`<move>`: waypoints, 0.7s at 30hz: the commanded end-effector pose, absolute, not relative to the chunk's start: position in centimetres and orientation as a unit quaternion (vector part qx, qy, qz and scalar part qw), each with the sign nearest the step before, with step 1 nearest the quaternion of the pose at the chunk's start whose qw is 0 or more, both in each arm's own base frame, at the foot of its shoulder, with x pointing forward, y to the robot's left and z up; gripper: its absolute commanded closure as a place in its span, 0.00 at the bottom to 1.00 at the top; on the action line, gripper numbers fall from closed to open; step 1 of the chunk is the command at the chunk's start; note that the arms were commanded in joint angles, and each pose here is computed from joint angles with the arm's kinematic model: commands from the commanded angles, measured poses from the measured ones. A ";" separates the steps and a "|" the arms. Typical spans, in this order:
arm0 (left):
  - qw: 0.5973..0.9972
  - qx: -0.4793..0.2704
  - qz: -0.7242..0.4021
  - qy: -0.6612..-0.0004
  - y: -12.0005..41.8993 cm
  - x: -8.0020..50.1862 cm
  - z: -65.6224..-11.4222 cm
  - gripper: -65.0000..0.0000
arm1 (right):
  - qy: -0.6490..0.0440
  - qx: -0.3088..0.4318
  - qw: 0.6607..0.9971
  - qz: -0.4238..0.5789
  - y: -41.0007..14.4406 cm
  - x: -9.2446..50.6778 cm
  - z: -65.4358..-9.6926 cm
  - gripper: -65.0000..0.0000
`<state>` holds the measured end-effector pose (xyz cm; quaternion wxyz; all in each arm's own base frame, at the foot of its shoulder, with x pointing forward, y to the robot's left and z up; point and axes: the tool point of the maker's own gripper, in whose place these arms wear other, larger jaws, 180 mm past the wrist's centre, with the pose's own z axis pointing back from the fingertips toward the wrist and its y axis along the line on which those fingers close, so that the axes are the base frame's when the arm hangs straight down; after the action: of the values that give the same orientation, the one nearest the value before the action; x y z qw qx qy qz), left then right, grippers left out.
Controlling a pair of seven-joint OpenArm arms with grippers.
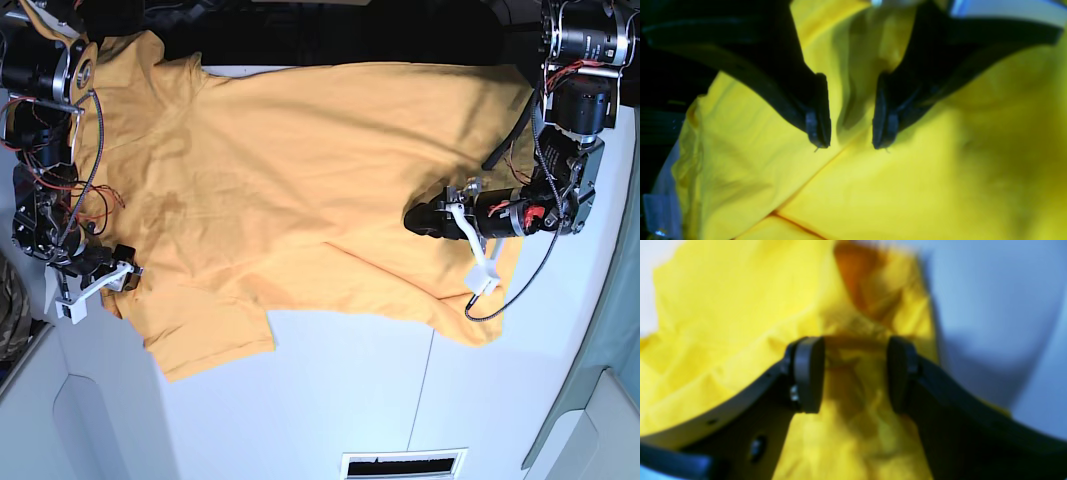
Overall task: Layout the t-shirt on the table in an organized manner, then fold the t-shirt properly
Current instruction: 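Pull the shirt edges with both grippers to smooth the body flat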
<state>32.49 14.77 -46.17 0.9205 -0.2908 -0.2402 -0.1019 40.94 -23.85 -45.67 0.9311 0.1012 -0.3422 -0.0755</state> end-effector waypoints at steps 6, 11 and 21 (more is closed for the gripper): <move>0.955 -0.152 -0.083 -0.242 20.0 34.2 -47.6 0.61 | -0.300 0.145 0.940 -0.078 -22.8 36.5 -47.4 0.54; 0.958 -0.121 -0.058 -0.253 21.8 36.7 -47.1 0.68 | -0.315 0.178 0.930 -0.065 -21.0 33.4 -46.5 0.54; 0.952 -0.119 -0.044 -0.277 22.4 42.2 -43.2 0.68 | -0.353 0.194 0.914 -0.040 -18.9 29.9 -43.7 0.54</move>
<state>40.64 21.53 -44.86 0.9575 -0.1282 -0.2546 -0.0447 28.49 -18.18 -45.19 0.9243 0.1973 -0.3242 -0.0395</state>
